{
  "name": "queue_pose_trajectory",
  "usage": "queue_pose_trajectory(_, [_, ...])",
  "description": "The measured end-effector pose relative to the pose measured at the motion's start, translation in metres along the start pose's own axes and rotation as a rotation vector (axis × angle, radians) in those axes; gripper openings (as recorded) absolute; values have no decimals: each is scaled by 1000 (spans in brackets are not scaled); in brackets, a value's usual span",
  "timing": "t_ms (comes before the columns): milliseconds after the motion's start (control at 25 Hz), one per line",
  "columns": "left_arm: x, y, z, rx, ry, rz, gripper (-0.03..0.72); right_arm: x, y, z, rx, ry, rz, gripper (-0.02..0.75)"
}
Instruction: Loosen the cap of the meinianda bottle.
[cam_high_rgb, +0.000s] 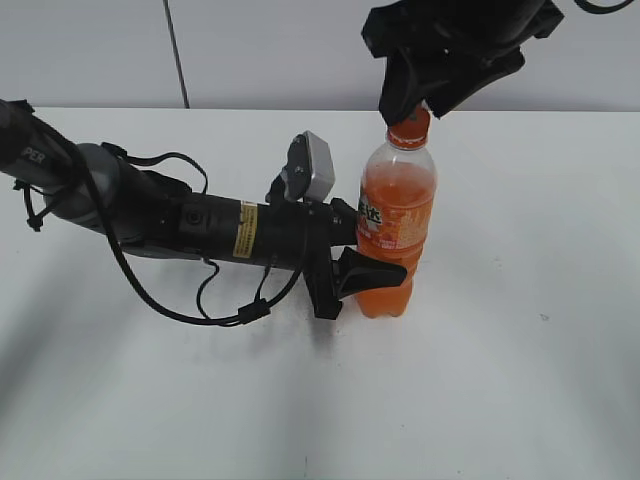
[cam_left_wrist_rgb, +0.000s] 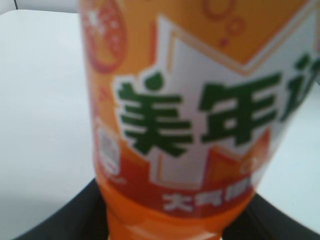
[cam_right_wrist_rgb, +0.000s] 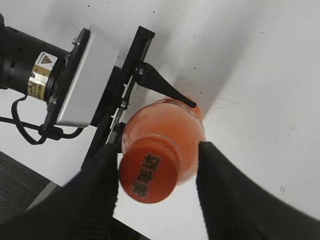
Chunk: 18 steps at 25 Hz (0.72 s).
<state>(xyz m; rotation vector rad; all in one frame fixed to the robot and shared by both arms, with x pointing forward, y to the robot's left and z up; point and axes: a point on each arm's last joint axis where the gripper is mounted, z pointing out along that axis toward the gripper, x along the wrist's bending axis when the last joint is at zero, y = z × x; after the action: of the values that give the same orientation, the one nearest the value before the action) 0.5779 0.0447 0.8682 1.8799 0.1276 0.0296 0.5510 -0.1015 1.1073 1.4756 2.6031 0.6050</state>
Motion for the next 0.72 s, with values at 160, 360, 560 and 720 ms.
queue_pose_trajectory(160, [0, 0, 0, 0, 0, -1, 375, 0, 0, 0, -1, 5, -11, 268])
queue_pose_trajectory(360, [0, 0, 0, 0, 1, -3, 375, 1, 0, 0, -2, 7, -20, 284])
queue_pose_trajectory(560, [0, 0, 0, 0, 1, -3, 375, 1, -1, 0, 7, 11, -88, 266])
queue_pose_trajectory(720, [0, 0, 0, 1, -1, 0, 375, 1, -1, 0, 11, 18, -428, 266])
